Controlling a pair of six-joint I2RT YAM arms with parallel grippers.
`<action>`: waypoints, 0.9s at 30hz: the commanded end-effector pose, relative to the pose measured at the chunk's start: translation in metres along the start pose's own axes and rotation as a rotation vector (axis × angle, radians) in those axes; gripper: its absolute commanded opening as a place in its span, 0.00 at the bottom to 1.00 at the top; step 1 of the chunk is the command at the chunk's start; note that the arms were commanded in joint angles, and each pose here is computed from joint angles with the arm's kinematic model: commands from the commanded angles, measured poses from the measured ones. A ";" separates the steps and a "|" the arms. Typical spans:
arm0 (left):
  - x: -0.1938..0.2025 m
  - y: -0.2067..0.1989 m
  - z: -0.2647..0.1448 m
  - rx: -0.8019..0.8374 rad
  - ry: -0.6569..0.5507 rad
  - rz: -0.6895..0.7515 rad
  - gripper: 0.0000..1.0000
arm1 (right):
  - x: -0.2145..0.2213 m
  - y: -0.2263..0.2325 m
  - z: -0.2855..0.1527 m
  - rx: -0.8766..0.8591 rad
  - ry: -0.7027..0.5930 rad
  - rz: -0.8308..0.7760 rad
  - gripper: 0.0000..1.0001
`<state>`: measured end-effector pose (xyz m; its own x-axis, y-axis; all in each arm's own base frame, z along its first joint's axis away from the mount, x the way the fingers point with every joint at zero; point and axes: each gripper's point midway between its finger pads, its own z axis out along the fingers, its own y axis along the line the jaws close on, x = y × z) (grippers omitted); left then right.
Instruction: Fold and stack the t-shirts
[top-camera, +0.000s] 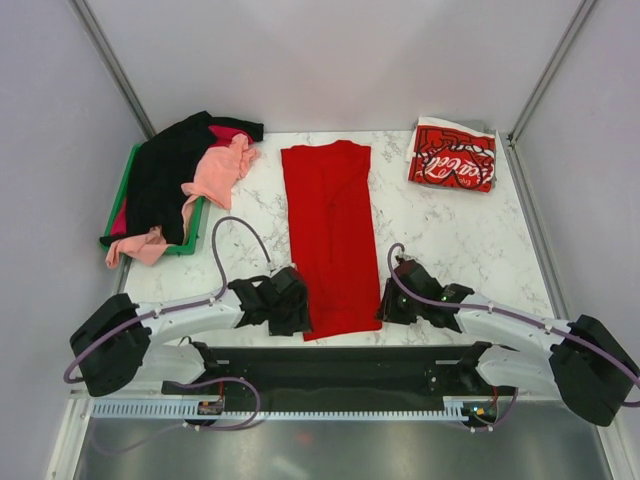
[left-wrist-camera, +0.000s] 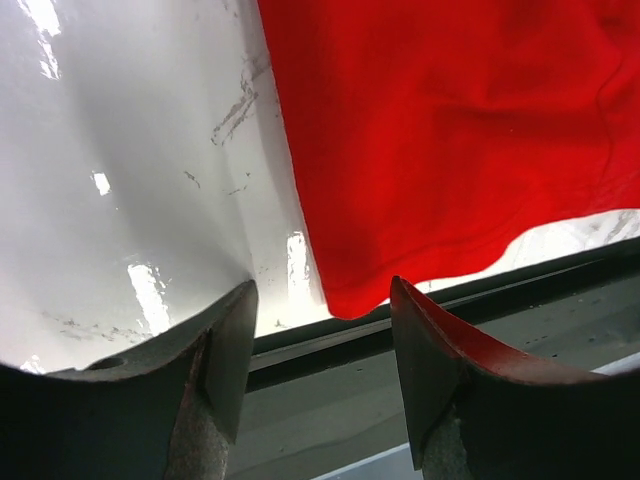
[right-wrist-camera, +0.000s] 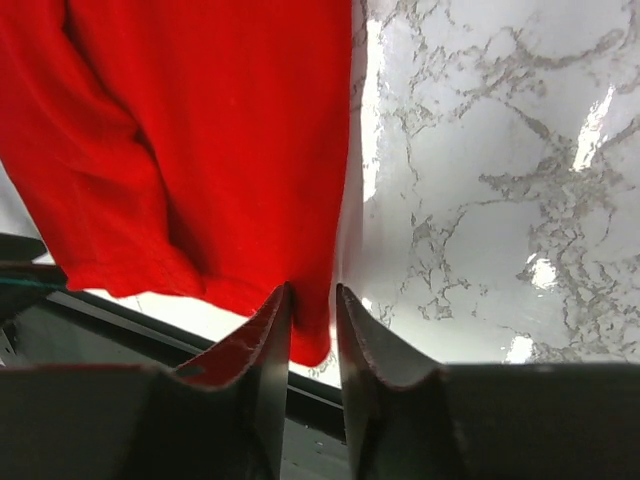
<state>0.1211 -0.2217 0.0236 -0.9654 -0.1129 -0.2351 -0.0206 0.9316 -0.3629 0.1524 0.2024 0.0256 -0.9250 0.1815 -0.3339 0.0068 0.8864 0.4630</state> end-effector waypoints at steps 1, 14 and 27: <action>-0.002 -0.013 0.004 0.014 -0.027 -0.012 0.62 | -0.011 0.008 0.002 -0.021 -0.049 -0.014 0.31; -0.008 -0.020 0.012 -0.033 -0.061 -0.002 0.02 | -0.009 0.008 -0.004 -0.043 -0.055 -0.012 0.00; -0.008 -0.026 -0.031 0.094 -0.107 -0.124 0.02 | 0.001 0.017 -0.032 -0.137 -0.050 0.095 0.00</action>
<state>0.1203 -0.2342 0.0502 -0.9361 -0.2078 -0.2838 -0.0600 0.8893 -0.4533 0.1468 0.2022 0.0566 -0.8908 0.2674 -0.3675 0.0052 0.8145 0.5801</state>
